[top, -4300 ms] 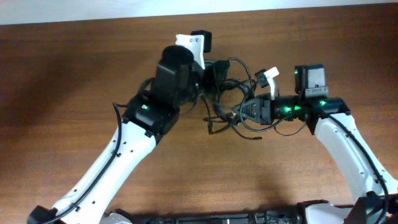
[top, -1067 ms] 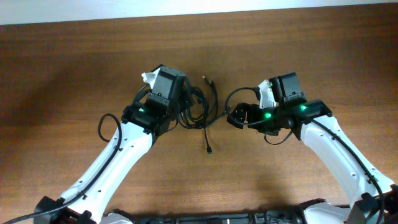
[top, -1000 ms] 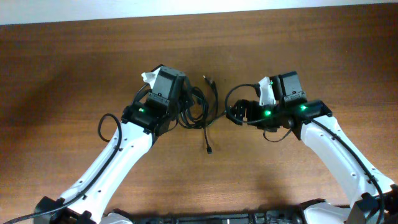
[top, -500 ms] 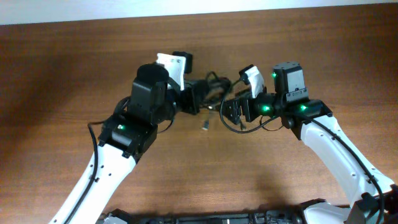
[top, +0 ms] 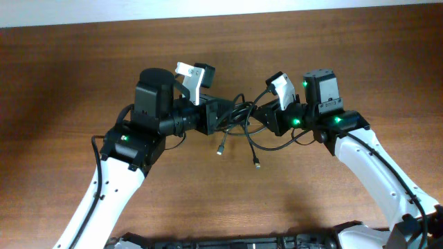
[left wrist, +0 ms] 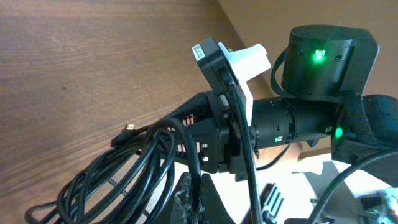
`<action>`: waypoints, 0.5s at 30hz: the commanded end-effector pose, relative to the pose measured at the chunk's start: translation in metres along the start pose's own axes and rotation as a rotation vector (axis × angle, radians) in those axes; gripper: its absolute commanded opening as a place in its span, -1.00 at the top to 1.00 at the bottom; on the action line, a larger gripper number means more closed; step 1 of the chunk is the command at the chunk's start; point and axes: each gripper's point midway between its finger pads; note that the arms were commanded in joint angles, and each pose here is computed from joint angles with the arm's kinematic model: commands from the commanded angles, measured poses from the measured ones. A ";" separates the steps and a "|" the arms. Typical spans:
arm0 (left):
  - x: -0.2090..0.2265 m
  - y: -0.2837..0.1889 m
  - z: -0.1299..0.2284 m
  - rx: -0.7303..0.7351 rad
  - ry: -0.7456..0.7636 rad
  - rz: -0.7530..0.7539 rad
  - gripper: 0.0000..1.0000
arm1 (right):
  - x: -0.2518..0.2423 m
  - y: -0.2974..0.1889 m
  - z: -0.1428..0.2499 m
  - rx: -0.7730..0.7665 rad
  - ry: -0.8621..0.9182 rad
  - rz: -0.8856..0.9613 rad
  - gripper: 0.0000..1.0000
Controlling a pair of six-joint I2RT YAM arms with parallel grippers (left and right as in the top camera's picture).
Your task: Untangle cables
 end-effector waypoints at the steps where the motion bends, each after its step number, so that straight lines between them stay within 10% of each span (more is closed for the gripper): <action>1: -0.023 -0.007 0.001 0.016 0.000 0.074 1.00 | 0.003 0.000 -0.003 -0.009 -0.016 -0.010 0.26; 5: -0.023 -0.007 0.002 0.020 -0.001 0.073 1.00 | 0.018 -0.001 -0.008 -0.035 -0.016 -0.099 -0.16; 10: -0.023 -0.007 0.002 0.020 -0.001 0.074 1.00 | 0.045 -0.008 -0.030 -0.142 -0.082 -0.264 -0.17; 12: -0.024 -0.007 0.003 0.023 -0.002 0.078 1.00 | 0.050 -0.010 -0.035 -0.176 -0.171 -0.287 0.23; 13: -0.024 -0.006 0.004 0.028 -0.002 0.080 1.00 | 0.050 -0.010 -0.035 -0.177 -0.171 -0.285 0.78; 15: -0.025 -0.006 0.006 0.032 0.001 0.081 1.00 | 0.050 -0.010 -0.033 -0.171 -0.163 -0.288 0.92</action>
Point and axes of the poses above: each gripper's point midway between its finger pads, its own y axis out along the fingers, its own x axis along the line the jaws close on, z = x × y, and after that the axes turned 12 degrees about -y, right-handed
